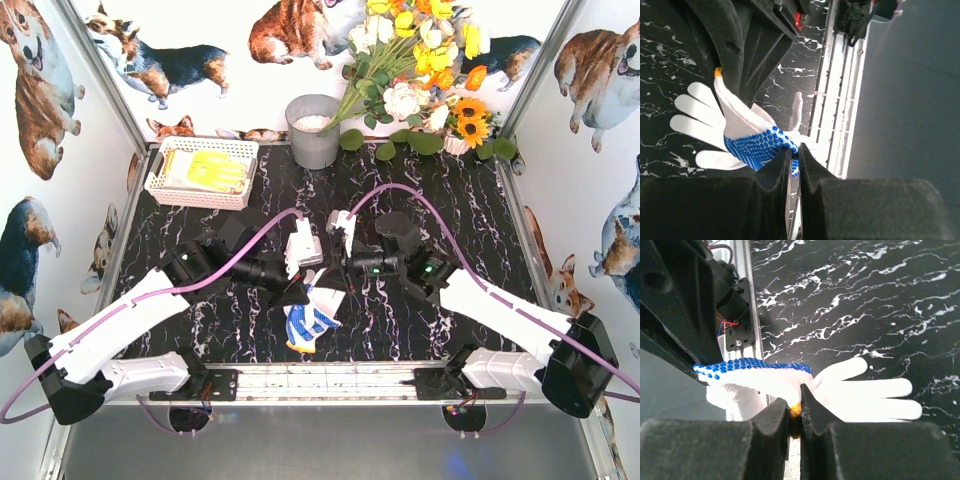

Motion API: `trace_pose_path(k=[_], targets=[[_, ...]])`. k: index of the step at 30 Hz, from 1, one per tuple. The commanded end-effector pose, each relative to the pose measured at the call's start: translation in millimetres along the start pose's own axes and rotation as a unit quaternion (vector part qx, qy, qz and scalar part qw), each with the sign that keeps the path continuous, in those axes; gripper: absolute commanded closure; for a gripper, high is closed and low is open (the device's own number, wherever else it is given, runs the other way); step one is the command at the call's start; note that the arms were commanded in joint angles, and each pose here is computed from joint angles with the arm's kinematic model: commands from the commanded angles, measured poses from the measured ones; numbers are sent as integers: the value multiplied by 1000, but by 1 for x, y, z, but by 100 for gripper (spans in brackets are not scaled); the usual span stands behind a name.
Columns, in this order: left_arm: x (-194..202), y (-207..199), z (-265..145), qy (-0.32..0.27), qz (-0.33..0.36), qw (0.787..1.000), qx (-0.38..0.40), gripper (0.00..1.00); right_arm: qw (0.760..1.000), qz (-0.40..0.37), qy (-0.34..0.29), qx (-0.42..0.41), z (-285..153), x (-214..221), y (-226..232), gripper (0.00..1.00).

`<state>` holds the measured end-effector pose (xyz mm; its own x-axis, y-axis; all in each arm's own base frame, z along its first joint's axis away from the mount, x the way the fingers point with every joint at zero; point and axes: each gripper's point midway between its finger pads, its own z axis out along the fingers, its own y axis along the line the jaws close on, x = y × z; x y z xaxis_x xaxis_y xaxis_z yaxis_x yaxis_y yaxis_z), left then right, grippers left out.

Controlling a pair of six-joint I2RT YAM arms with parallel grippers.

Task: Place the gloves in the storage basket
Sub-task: Turn over the glove.

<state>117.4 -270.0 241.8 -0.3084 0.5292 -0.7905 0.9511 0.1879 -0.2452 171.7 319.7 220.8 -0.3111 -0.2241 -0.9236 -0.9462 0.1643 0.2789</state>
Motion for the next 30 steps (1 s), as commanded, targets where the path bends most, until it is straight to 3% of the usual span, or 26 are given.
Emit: trace_pose_path(k=[1, 6, 9, 12, 17, 21, 30], targets=[[4, 11, 0, 2, 6, 999, -34, 100, 997, -10, -11, 70, -12, -28, -15, 95], [8, 40, 3, 11, -5, 995, -102, 100, 994, 16, -60, 88, -15, -50, -11, 98], [8, 65, -1, 20, -12, 985, -169, 100, 981, 27, -44, 188, -18, -50, -36, 99], [2, 84, -4, 8, -18, 975, -220, 100, 956, 55, 0, 288, -22, -42, -55, 100], [-8, 103, -1, -41, -47, 965, -255, 100, 889, 112, 32, 443, -39, -29, -60, 100], [-14, 108, 6, -56, -60, 964, -252, 100, 868, 157, 10, 470, -34, -15, -30, 100], [-10, 136, 3, -78, -72, 953, -285, 100, 838, 119, 18, 532, -65, -18, -30, 100]])
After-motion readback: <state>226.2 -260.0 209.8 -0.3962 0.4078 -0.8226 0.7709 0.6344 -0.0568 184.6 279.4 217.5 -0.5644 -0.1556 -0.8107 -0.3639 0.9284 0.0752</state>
